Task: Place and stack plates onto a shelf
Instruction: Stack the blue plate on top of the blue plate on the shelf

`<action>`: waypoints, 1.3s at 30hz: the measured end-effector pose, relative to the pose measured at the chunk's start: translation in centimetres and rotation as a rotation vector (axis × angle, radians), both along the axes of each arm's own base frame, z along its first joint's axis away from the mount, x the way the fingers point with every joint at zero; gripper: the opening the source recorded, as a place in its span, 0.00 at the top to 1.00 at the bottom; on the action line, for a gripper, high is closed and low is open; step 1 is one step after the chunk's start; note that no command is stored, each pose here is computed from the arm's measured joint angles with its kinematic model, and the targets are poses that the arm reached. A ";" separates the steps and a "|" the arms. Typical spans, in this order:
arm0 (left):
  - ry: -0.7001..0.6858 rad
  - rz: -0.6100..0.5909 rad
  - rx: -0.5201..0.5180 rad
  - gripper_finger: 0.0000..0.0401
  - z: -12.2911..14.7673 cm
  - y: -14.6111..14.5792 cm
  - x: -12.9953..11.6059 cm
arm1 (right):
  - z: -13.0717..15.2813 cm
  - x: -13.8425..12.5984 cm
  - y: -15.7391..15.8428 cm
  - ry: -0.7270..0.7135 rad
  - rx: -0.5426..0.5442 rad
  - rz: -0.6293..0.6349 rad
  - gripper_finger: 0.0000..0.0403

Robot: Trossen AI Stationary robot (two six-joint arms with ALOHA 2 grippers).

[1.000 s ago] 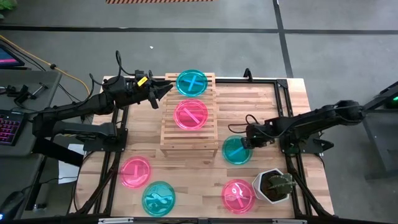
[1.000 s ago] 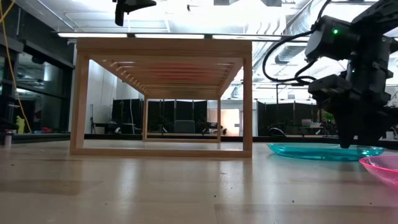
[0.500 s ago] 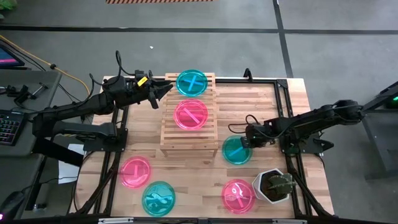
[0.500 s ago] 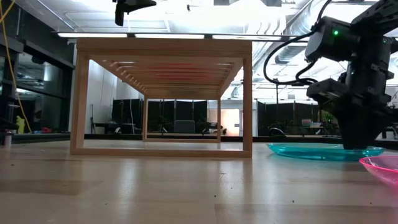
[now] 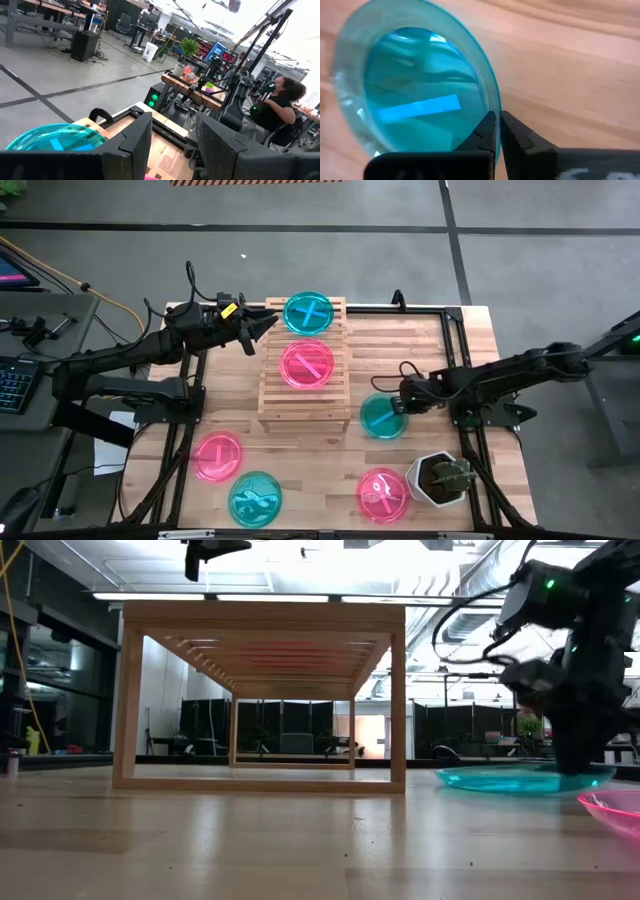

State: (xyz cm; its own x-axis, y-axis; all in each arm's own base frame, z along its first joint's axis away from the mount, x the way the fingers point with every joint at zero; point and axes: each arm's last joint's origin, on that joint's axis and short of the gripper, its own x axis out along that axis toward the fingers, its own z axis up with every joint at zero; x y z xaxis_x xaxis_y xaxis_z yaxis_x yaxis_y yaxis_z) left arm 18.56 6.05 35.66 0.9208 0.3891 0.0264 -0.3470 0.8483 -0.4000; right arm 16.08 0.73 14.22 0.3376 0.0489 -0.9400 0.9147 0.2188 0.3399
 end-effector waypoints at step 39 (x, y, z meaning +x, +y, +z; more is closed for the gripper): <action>-0.003 0.000 -0.007 0.65 0.0 0.0 0.0 | 2.3 -2.9 4.9 -0.080 0.136 -0.124 0.62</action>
